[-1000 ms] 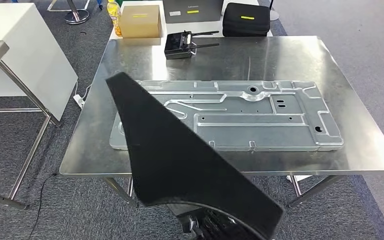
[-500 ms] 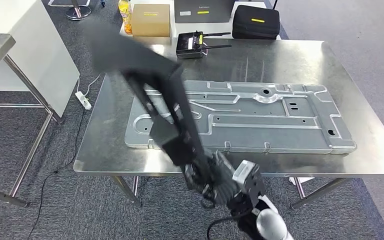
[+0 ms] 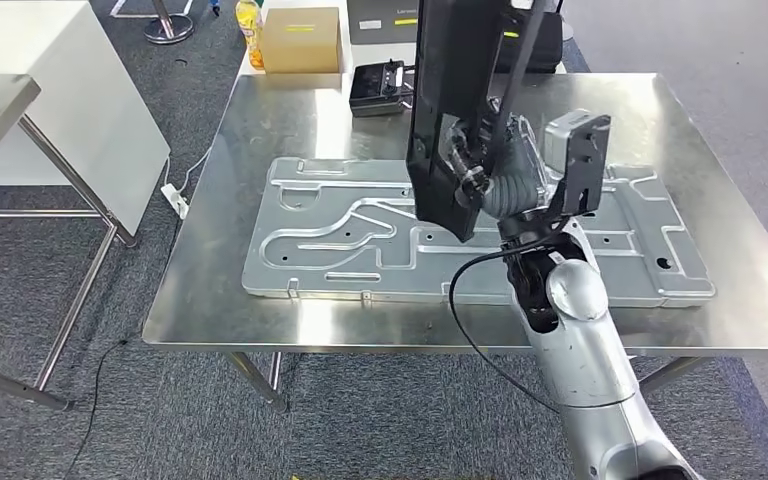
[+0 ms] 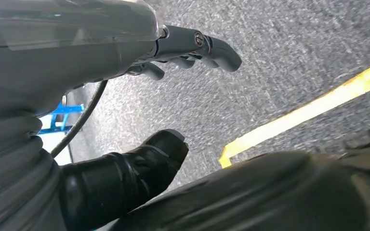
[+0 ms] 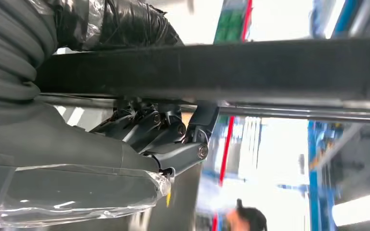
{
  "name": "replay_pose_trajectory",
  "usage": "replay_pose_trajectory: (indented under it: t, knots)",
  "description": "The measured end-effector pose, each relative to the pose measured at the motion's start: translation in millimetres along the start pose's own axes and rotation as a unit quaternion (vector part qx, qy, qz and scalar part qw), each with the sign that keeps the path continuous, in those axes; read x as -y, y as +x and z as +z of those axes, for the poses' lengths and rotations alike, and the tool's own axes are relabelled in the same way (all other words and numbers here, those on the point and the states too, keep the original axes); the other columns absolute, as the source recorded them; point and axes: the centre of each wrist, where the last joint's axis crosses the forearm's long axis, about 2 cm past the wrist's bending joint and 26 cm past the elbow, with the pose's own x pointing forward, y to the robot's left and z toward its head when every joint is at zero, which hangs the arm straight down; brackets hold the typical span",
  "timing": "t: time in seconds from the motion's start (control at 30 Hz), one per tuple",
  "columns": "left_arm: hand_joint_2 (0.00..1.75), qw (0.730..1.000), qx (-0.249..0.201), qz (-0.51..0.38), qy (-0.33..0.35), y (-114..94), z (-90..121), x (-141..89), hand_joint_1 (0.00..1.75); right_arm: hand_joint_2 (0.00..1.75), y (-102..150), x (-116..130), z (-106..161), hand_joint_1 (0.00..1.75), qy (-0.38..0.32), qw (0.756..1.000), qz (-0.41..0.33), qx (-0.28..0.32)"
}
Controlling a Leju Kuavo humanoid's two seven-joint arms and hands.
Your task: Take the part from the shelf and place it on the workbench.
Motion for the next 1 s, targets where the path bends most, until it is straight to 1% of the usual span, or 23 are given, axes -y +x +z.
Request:
replay_pose_trajectory:
  t: [0.07, 0.1, 0.17, 0.23, 0.3, 0.43, 0.5, 0.53, 0.67, 0.73, 0.8, 0.83, 0.9, 1.0]
  knots:
    - [1.75, 1.0, -0.002, 0.003, 0.0, -2.1, 0.0, -0.7, 0.0, 1.75, 2.1, -4.1, -9.3, 1.75, -0.011, 0.994, 0.113, 0.002]
    - [1.75, 1.0, -0.003, 0.004, -0.001, -2.8, 0.0, -1.0, 0.0, 1.75, 3.3, -8.1, -13.5, 1.75, -0.013, 0.984, 0.176, 0.007]
    - [1.75, 1.0, -0.004, 0.004, -0.003, -3.4, 0.0, -1.2, 0.0, 1.75, 3.2, -18.7, -18.7, 1.75, -0.008, 0.959, 0.284, 0.016]
    - [1.75, 1.0, -0.005, 0.004, -0.004, -3.3, -0.1, -1.4, 0.0, 1.75, 0.1, -29.9, -20.4, 1.75, 0.003, 0.934, 0.357, 0.023]
    - [1.75, 1.0, -0.005, 0.004, -0.004, -3.3, -0.1, -1.6, 0.0, 1.75, -3.2, -37.4, -20.6, 1.75, 0.014, 0.923, 0.385, 0.026]
    - [1.75, 1.0, -0.005, 0.003, -0.004, -3.4, -0.1, -1.8, 0.0, 1.75, -8.7, -43.5, -23.2, 1.75, 0.025, 0.917, 0.398, 0.025]
    - [1.75, 1.0, -0.005, 0.001, -0.004, -3.7, -0.1, -2.1, 0.0, 1.75, -13.8, -47.2, -21.6, 1.75, 0.033, 0.901, 0.432, 0.021]
    - [1.75, 1.0, -0.005, -0.002, -0.005, -3.7, -0.1, -2.2, 0.0, 1.75, -16.4, -49.7, -20.8, 1.75, 0.038, 0.885, 0.463, 0.023]
    - [1.75, 1.0, -0.005, -0.011, -0.006, -2.6, -0.2, -2.1, 0.0, 1.75, -29.5, -63.5, -20.6, 1.75, 0.052, 0.805, 0.589, 0.049]
    - [1.75, 1.0, -0.005, -0.016, -0.006, -1.6, -0.2, -2.4, 0.0, 1.75, -39.9, -70.1, -18.3, 1.75, 0.058, 0.766, 0.637, 0.059]
    - [1.75, 1.0, -0.005, -0.022, -0.006, -1.3, -0.3, -3.0, 0.0, 1.75, -51.8, -74.1, -13.9, 1.75, 0.067, 0.732, 0.674, 0.064]
    - [1.75, 1.0, -0.004, -0.025, -0.006, -1.1, -0.3, -3.2, 0.0, 1.75, -57.4, -75.8, -11.5, 1.75, 0.073, 0.719, 0.688, 0.066]
    - [1.75, 1.0, -0.004, -0.029, -0.006, -1.2, -0.3, -3.3, 0.0, 1.75, -67.3, -78.1, -6.2, 1.75, 0.082, 0.7, 0.706, 0.066]
    - [1.75, 0.999, -0.003, -0.032, -0.006, -1.4, -0.3, -3.3, 0.0, 1.75, -80.4, -78.9, 2.5, 1.75, 0.1, 0.688, 0.717, 0.056]
